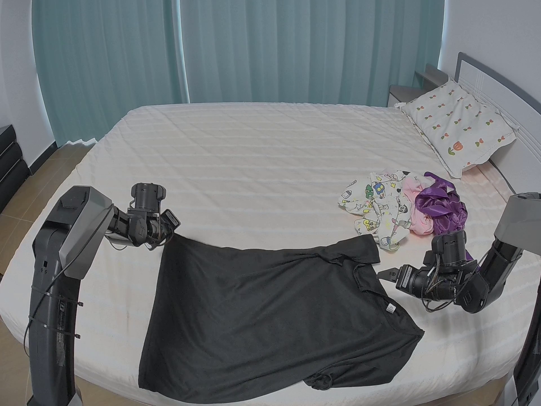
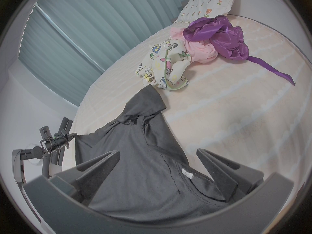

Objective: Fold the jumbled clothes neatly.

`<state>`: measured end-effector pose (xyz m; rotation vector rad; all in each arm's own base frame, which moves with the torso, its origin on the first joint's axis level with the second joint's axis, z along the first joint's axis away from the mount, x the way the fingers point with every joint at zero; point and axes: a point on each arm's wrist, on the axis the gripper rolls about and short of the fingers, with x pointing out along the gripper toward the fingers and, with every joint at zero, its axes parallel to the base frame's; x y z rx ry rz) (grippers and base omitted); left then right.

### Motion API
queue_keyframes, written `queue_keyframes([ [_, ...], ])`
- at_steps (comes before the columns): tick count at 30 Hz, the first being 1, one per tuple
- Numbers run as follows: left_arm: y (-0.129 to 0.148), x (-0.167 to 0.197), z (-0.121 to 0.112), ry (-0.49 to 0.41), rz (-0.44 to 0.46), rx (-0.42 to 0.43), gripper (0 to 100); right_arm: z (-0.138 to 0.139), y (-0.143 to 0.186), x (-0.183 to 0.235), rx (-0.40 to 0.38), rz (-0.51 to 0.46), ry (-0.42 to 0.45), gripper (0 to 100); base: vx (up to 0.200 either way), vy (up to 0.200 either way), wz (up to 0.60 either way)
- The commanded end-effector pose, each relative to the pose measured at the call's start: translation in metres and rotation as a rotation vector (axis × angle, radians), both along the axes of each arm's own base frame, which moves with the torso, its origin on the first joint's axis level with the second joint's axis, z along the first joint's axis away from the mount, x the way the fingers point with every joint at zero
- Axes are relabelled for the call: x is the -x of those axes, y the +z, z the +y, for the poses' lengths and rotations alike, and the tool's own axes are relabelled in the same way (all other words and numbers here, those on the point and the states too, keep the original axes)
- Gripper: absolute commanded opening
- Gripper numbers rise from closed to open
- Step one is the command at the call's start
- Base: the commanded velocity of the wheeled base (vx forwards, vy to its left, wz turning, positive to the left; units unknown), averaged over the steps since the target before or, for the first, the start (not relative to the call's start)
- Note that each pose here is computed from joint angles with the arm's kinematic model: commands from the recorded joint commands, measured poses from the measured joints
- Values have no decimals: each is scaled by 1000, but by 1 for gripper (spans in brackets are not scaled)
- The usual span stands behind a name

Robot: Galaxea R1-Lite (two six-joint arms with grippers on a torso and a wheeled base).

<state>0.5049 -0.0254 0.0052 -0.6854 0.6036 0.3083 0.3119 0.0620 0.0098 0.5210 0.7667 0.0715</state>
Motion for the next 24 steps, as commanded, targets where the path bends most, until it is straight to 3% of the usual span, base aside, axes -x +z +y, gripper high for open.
queue_keyframes([
  [1,17,-18,20,71,-99,4,0,1,3,-15,-37,-29,-30,100,0,0,0],
  [7,8,-27,29,116,-118,-20,0,8,2,-33,-91,-50,-68,100,0,0,0],
  [16,-8,-32,31,124,-98,-19,0,39,2,-75,-244,-92,-117,100,0,0,0],
  [17,-7,-31,32,128,-97,-15,100,46,0,-79,-243,-86,-111,100,0,0,0],
  [22,-4,-27,34,133,-89,-11,100,71,-13,-95,-211,-87,-114,100,0,0,0],
  [24,14,-16,42,159,-89,20,100,87,-18,-103,-195,-78,-103,100,0,0,0],
])
